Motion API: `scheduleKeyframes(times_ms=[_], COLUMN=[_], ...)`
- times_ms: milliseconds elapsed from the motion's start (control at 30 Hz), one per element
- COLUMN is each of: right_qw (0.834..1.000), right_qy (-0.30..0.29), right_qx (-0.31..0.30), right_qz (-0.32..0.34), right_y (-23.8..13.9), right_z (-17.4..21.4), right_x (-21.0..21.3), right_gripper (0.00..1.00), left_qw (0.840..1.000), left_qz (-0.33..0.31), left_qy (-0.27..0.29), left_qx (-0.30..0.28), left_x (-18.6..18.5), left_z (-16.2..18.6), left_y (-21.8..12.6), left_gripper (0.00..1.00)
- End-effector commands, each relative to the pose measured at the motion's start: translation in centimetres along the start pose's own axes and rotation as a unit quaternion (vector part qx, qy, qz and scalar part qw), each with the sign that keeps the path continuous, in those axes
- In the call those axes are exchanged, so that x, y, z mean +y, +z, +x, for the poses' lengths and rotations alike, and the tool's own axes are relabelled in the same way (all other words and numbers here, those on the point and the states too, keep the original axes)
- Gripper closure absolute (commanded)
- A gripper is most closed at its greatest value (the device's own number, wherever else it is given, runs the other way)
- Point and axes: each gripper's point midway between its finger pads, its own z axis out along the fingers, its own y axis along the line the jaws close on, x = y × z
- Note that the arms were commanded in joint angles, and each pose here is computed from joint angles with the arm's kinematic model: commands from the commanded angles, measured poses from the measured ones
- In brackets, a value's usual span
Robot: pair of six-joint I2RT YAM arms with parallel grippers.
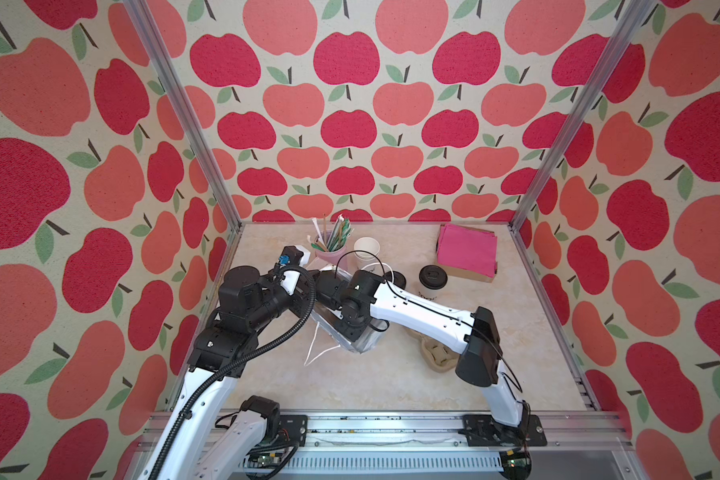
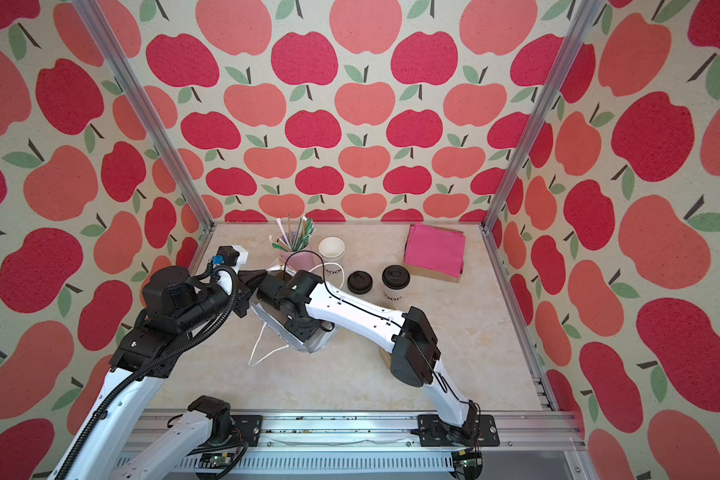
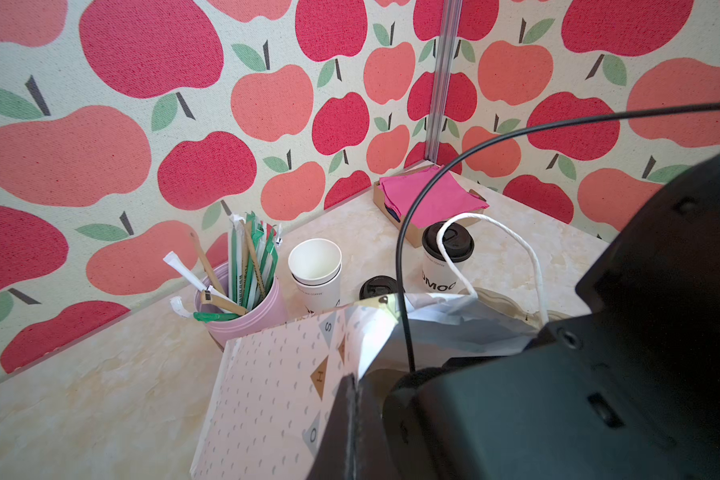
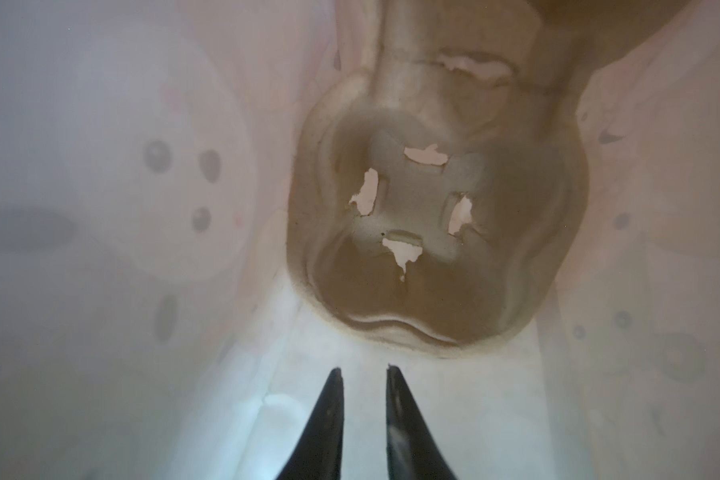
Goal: Pack the takeout coffee
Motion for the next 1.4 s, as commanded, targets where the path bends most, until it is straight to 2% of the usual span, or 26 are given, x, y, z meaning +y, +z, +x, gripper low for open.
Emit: scheduleKeyframes(times_ms=[0,100,367,933,1067,1233,1367], right_qw=[0.998,0.997,0.997,0.997,0.999,0.998,0.992], right_qy=[0.0,0.011,0.019,0.002,-0.002,-0.007,-0.026], right_qx=[0.059,0.074,0.077,0.071,0.044,-0.045,-0.112], right_qz=[-0.003,0.004,-0.003,0.007,0.021,0.032,0.05], right_y=[2.5,3.9,6.8,10.8,8.5,3.2,-0.1], right_z=[1.9,2.1,1.6,-0.4,-1.1,-2.8,-3.7], right_x=[0.4,-1.0,-1.1,-1.1,-2.0,-2.8,-2.7], right_gripper=[0.79,0.79,0.79,0.77,0.73,0.62,0.54], left_qw=[1.0,1.0,1.0,1.0,1.0,1.0,0.999], left_qz=[0.003,0.003,0.004,0.005,0.002,-0.013,-0.028], left_qy=[-0.002,-0.001,-0.004,-0.008,-0.005,0.0,0.005], left_qx=[-0.01,-0.011,-0.008,-0.005,-0.004,0.014,0.023], left_x=[-0.1,-0.1,-0.1,-0.1,0.0,0.5,0.9], left_z=[-0.3,-0.4,-0.1,0.2,0.3,0.9,1.4], left_y=[0.2,0.1,0.4,0.5,0.4,0.3,0.1], left_gripper=[1.0,1.0,1.0,1.0,1.0,1.0,1.0])
